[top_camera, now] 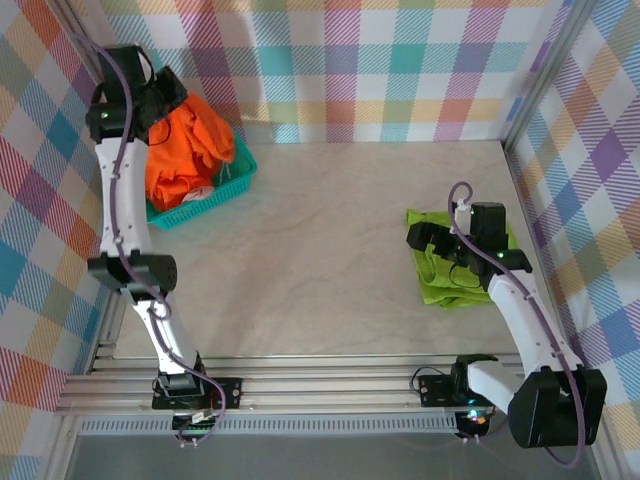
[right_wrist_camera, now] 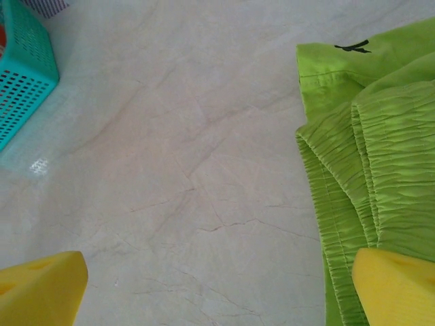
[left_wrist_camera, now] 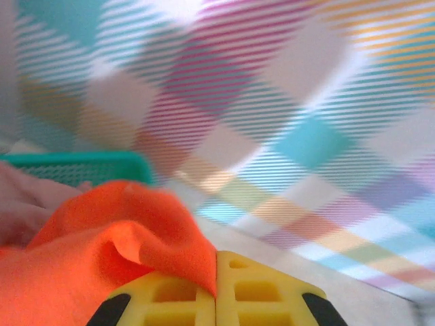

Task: Fold and stack the shorts

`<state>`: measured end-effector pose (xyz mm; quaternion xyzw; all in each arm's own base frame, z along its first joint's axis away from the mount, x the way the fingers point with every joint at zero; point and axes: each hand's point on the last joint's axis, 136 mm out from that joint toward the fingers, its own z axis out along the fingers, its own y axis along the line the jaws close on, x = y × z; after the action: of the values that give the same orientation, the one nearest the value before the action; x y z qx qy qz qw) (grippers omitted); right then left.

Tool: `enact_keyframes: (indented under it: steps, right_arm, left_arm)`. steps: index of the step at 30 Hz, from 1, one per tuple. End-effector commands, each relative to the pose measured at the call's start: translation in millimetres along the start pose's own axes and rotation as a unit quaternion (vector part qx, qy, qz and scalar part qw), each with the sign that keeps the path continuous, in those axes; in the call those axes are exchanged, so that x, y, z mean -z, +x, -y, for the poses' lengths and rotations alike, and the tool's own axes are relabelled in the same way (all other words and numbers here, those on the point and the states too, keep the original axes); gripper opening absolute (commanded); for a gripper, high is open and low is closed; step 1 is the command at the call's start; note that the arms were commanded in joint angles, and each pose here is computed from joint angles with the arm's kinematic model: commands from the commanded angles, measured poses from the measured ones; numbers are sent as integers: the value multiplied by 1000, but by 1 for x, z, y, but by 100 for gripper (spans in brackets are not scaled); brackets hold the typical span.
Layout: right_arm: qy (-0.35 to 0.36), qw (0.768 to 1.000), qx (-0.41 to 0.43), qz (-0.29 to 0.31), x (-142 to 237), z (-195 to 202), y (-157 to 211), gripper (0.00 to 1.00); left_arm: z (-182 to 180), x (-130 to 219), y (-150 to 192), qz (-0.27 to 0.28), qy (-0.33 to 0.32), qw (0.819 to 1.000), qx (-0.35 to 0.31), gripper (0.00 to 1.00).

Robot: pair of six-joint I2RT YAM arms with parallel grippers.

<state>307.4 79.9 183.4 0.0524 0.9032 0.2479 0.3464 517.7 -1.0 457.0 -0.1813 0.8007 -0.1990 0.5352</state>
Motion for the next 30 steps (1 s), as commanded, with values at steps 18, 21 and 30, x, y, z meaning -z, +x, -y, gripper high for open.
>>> enact_keyframes:
  steps: [18,21,30]
  right_arm:
    - [-47,999,-17,12,11,-21,-2,99]
    - [-66,998,-19,-4,9,-27,5,99]
    - [-28,995,12,-91,-36,-31,56,98]
  left_arm:
    - [147,59,145,-149,216,962,-74,70]
    - [120,56,162,-160,165,969,-95,85]
    - [12,61,257,-215,16,975,-47,84]
